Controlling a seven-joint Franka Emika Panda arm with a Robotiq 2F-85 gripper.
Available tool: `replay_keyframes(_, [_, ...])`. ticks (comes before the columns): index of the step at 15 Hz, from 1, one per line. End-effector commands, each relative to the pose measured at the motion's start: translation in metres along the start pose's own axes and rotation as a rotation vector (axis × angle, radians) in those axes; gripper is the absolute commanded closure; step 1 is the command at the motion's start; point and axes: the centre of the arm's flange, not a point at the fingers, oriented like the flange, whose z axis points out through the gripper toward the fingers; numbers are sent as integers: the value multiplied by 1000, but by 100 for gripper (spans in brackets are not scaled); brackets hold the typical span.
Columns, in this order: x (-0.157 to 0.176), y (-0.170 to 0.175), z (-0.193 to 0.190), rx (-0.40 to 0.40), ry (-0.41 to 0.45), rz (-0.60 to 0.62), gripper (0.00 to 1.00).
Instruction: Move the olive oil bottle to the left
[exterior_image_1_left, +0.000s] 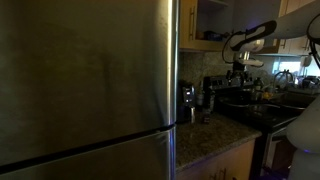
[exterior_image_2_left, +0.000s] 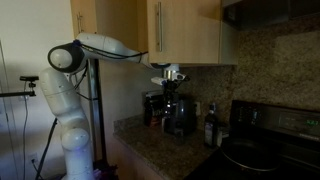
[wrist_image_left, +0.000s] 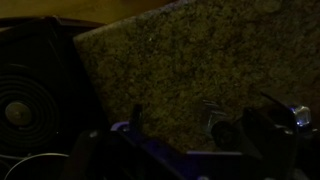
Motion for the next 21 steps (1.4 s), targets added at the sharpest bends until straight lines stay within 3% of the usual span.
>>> replay_keyframes(1, [-6, 1, -4, 29, -38, 16, 0])
replay_keyframes(5, [-20, 8, -27, 79, -79, 37, 0])
replay_keyframes(6, [-10, 0, 4, 40, -121, 46, 0])
replay_keyframes(9, [-9, -15, 51, 25, -110, 26, 0])
replay_keyframes(12, [8, -17, 94, -50, 59, 37, 0])
replay_keyframes(16, [39, -23, 103, -158, 280, 51, 0])
replay_keyframes(17, [41, -25, 99, -174, 314, 85, 0])
replay_keyframes(18, [38, -25, 89, -132, 260, 42, 0])
replay_keyframes(21, [43, -27, 94, -145, 300, 69, 0])
